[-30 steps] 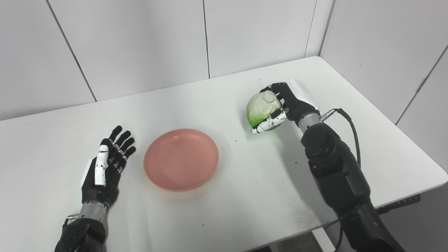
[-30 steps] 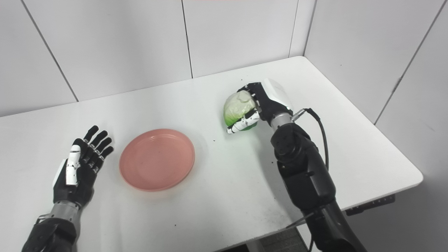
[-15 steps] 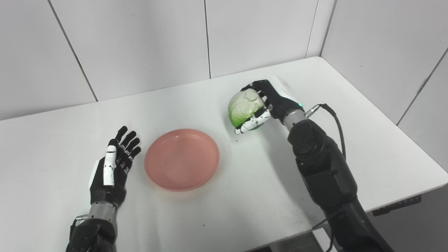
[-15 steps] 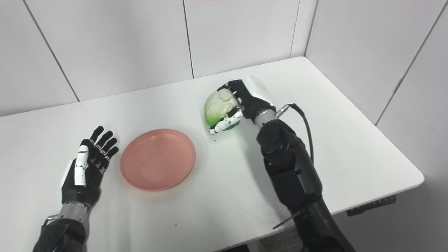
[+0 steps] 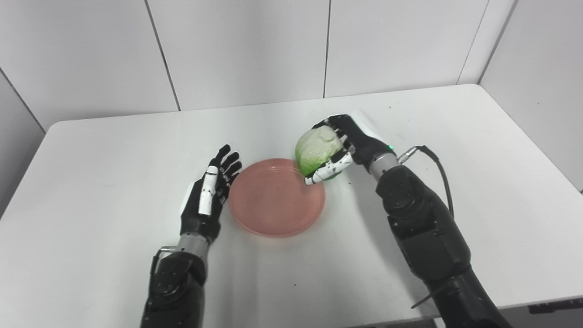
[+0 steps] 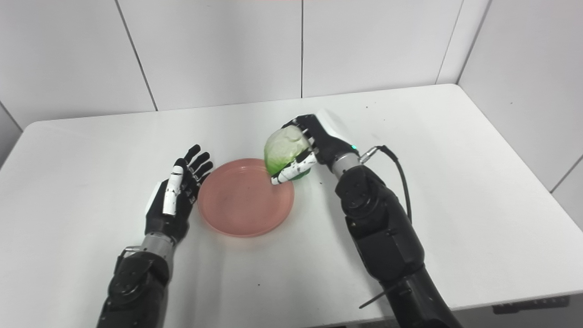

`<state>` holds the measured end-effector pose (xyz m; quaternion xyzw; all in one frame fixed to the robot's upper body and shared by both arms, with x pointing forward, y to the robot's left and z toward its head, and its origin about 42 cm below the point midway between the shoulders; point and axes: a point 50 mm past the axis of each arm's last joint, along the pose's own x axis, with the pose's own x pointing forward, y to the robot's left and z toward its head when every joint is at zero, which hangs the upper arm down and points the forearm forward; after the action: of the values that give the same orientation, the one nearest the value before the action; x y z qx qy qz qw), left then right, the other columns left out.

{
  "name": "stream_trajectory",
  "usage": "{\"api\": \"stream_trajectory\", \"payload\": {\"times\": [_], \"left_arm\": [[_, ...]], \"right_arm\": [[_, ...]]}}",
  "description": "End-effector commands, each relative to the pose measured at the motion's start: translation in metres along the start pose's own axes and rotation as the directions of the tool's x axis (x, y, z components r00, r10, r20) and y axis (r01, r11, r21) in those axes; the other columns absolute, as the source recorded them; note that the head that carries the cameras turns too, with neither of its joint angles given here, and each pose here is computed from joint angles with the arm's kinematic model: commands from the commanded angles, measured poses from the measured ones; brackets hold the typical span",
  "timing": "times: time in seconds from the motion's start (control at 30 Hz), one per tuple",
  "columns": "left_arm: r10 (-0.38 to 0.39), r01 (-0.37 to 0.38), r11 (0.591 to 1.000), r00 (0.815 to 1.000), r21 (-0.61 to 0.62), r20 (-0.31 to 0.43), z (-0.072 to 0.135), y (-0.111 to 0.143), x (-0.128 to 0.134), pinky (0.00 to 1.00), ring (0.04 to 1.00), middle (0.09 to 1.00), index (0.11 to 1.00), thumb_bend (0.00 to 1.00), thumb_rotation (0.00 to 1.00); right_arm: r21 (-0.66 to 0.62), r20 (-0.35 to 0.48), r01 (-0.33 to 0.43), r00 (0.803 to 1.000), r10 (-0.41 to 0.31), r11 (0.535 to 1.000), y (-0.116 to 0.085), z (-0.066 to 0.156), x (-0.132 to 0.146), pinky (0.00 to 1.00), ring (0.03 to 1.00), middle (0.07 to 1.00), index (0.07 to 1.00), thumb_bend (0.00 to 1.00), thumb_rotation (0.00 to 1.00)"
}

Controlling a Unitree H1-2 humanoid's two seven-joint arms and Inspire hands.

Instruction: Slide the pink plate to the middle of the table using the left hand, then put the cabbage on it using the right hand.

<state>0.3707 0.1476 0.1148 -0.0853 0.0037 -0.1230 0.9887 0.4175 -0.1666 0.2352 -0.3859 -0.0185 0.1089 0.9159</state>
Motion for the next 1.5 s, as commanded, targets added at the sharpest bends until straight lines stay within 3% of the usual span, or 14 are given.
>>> {"api": "stream_trajectory", "payload": {"times": [0.0, 0.23, 0.7, 1.23, 1.43, 1.47], "left_arm": [[0.010, -0.010, 1.000, 0.996, -0.009, -0.093, -0.014, -0.007, -0.004, 0.89, 0.905, 0.908, 0.900, 0.48, 1.00], [0.016, -0.017, 1.000, 0.995, -0.016, -0.094, -0.013, -0.015, -0.001, 0.91, 0.907, 0.909, 0.903, 0.47, 1.00], [0.014, -0.014, 1.000, 0.997, -0.003, -0.079, -0.012, -0.021, 0.001, 0.89, 0.904, 0.913, 0.910, 0.48, 1.00], [0.009, -0.010, 1.000, 0.997, -0.011, -0.083, -0.010, -0.018, 0.000, 0.92, 0.922, 0.927, 0.922, 0.48, 1.00], [0.004, -0.006, 1.000, 0.997, -0.018, -0.080, -0.009, -0.019, 0.000, 0.92, 0.923, 0.926, 0.924, 0.47, 1.00], [0.005, -0.006, 1.000, 0.997, -0.015, -0.081, -0.009, -0.019, 0.000, 0.92, 0.923, 0.926, 0.922, 0.47, 1.00]], "right_arm": [[-0.007, 0.125, 0.050, 0.991, -0.049, 0.999, -0.009, 0.029, 0.010, 0.33, 0.369, 0.483, 0.559, 0.51, 0.00], [-0.007, 0.131, -0.001, 0.991, 0.002, 1.000, 0.014, 0.030, 0.014, 0.34, 0.379, 0.486, 0.551, 0.51, 0.00], [-0.053, 0.161, -0.056, 0.985, 0.064, 0.997, 0.042, 0.027, 0.018, 0.32, 0.367, 0.476, 0.563, 0.51, 0.00], [-0.126, 0.118, -0.110, 0.985, 0.125, 0.986, 0.053, 0.009, 0.011, 0.33, 0.373, 0.471, 0.557, 0.51, 0.00], [-0.174, 0.097, -0.144, 0.982, 0.162, 0.974, 0.051, 0.009, 0.008, 0.45, 0.444, 0.522, 0.532, 0.52, 0.03], [-0.194, 0.096, -0.153, 0.980, 0.174, 0.969, 0.050, 0.010, 0.007, 0.49, 0.544, 0.609, 0.608, 0.66, 0.09]]}}
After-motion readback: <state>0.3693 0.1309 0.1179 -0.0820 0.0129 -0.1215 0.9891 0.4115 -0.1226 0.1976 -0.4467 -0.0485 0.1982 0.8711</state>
